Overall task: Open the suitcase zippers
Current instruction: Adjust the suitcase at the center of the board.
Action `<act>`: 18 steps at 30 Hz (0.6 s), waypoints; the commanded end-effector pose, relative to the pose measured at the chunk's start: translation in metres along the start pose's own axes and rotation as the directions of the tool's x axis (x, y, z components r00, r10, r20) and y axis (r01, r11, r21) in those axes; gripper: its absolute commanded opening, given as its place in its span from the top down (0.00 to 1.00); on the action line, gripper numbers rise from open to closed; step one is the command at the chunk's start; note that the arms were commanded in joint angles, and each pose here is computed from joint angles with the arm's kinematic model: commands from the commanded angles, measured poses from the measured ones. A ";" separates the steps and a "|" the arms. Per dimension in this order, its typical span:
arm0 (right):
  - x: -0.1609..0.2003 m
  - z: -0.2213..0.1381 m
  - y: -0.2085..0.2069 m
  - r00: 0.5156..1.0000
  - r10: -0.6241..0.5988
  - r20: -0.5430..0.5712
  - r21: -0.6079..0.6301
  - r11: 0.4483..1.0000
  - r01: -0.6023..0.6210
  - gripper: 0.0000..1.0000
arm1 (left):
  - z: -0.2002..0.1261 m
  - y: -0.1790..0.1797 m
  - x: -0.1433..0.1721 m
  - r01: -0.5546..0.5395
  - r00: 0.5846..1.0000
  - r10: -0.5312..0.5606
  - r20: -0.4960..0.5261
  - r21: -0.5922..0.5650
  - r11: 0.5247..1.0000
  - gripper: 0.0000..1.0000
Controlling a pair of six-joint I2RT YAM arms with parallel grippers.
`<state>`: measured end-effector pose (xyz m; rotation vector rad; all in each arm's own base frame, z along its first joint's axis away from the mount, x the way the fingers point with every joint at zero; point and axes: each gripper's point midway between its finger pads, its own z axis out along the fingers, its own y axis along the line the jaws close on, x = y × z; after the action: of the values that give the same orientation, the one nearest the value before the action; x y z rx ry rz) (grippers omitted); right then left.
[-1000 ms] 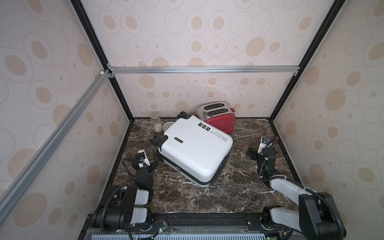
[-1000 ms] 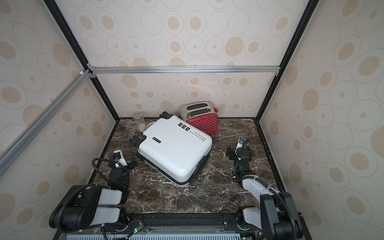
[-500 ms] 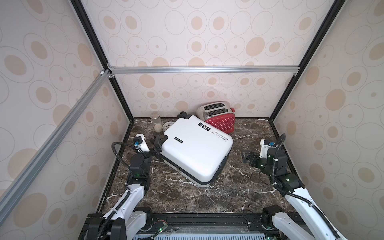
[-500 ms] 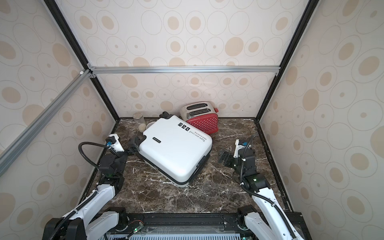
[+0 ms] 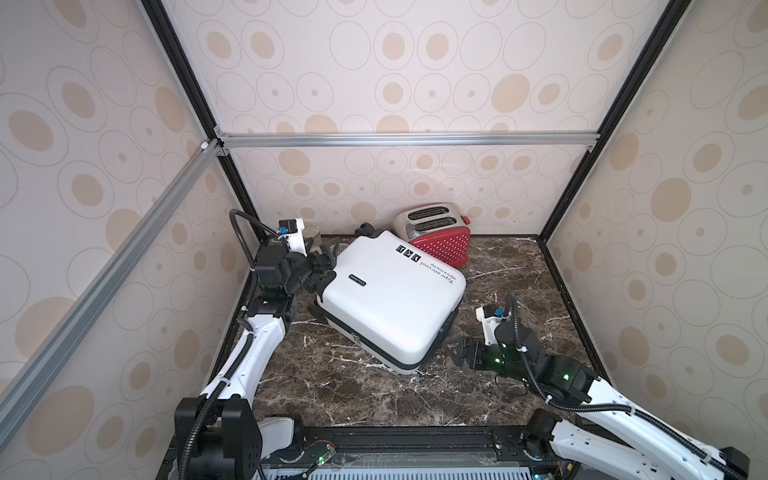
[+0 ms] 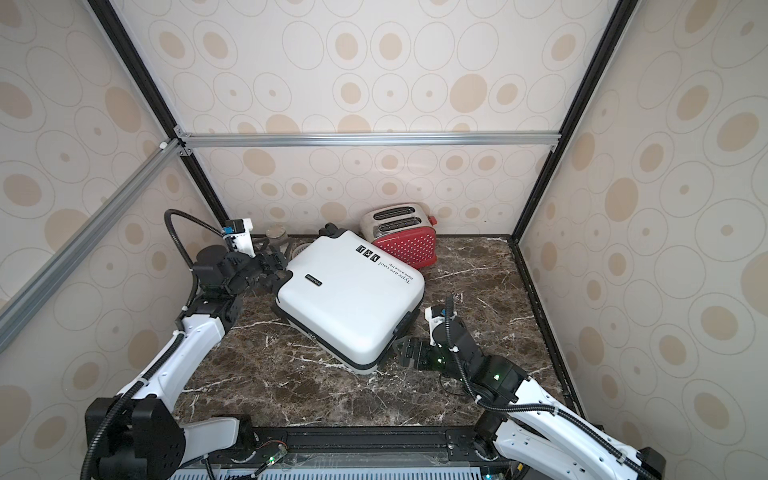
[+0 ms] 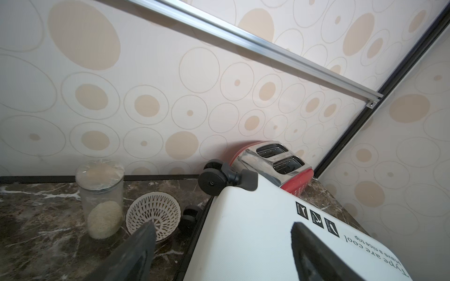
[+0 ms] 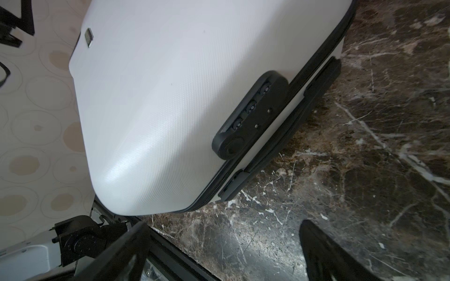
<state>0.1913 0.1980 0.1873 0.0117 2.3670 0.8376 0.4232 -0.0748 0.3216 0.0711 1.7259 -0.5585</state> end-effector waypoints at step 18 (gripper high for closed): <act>-0.034 0.028 0.042 0.997 -0.063 0.049 -0.069 0.995 0.066 0.00 | -0.014 -0.014 0.093 0.186 0.899 -0.105 -0.426 0.153 0.971 0.18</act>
<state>0.2174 0.2411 0.2017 -0.0539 2.3200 0.9092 0.4082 -0.0923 0.2526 0.1572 2.0501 -0.7766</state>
